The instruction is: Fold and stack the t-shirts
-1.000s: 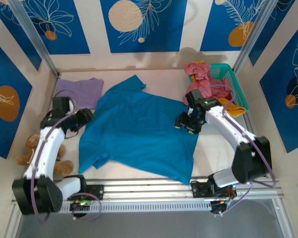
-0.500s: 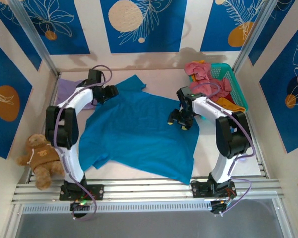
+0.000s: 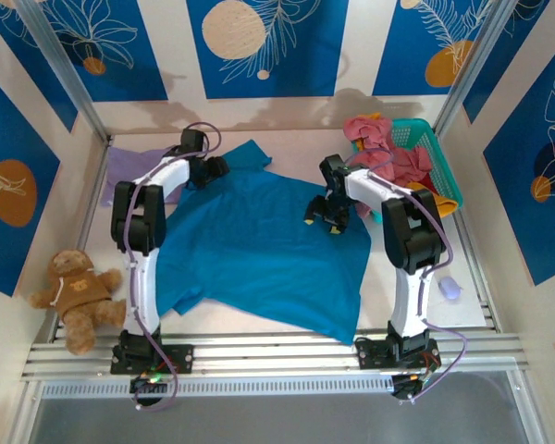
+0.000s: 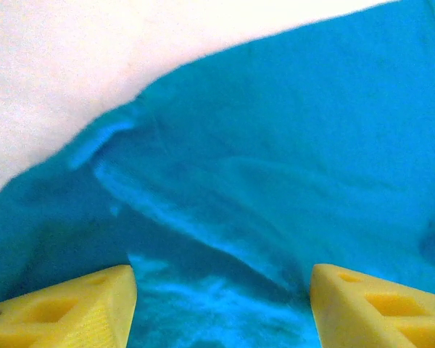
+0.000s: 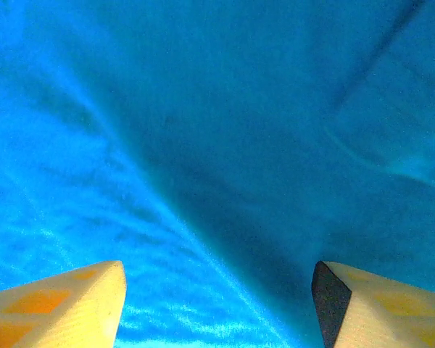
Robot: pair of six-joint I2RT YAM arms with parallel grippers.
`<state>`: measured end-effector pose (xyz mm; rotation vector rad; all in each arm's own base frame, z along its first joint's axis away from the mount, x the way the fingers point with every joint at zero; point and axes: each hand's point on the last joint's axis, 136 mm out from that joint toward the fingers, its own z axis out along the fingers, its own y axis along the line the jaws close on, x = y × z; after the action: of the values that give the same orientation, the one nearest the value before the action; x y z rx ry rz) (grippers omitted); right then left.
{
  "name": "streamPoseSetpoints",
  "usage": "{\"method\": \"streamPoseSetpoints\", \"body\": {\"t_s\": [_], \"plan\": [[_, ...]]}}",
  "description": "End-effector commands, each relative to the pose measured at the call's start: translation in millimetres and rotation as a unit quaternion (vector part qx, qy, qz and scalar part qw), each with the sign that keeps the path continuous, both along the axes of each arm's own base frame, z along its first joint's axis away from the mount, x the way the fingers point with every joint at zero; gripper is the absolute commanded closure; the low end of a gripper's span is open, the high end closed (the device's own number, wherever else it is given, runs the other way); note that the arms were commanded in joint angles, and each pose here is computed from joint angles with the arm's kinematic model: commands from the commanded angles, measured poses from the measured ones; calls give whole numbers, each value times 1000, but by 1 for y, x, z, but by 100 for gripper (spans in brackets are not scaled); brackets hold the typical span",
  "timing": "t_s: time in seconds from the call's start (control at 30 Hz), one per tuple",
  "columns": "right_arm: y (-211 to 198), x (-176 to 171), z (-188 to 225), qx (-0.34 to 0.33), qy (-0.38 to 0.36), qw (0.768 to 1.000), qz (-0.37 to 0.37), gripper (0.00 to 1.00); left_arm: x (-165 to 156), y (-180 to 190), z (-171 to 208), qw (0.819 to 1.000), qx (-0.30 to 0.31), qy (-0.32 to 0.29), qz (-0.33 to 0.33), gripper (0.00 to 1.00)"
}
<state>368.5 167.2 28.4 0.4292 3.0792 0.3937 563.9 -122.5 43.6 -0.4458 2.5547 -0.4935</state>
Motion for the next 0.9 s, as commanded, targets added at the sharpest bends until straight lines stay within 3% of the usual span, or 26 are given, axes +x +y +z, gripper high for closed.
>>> {"method": "streamPoseSetpoints", "body": {"t_s": [0.0, 0.17, 0.37, 0.67, 0.87], "plan": [[3, 6, -3, -11, 11, 1000, 15, 30, 7, 17, -5, 999, 18, 14, 33, 35], [8, 21, -13, -15, 21, 999, 25, 30, 6, 37, -10, 997, 38, 31, 63, 34], [5, 43, -18, -19, 25, 999, 36, 30, 11, 55, -13, 995, 0, 40, 90, 33], [-14, 82, 10, -36, -18, 998, 51, 30, 14, 46, 43, 997, 4, -13, 72, 33], [6, 61, 61, -20, -52, 995, 85, 30, -12, 45, 99, 998, 13, -52, 45, 33]]}}
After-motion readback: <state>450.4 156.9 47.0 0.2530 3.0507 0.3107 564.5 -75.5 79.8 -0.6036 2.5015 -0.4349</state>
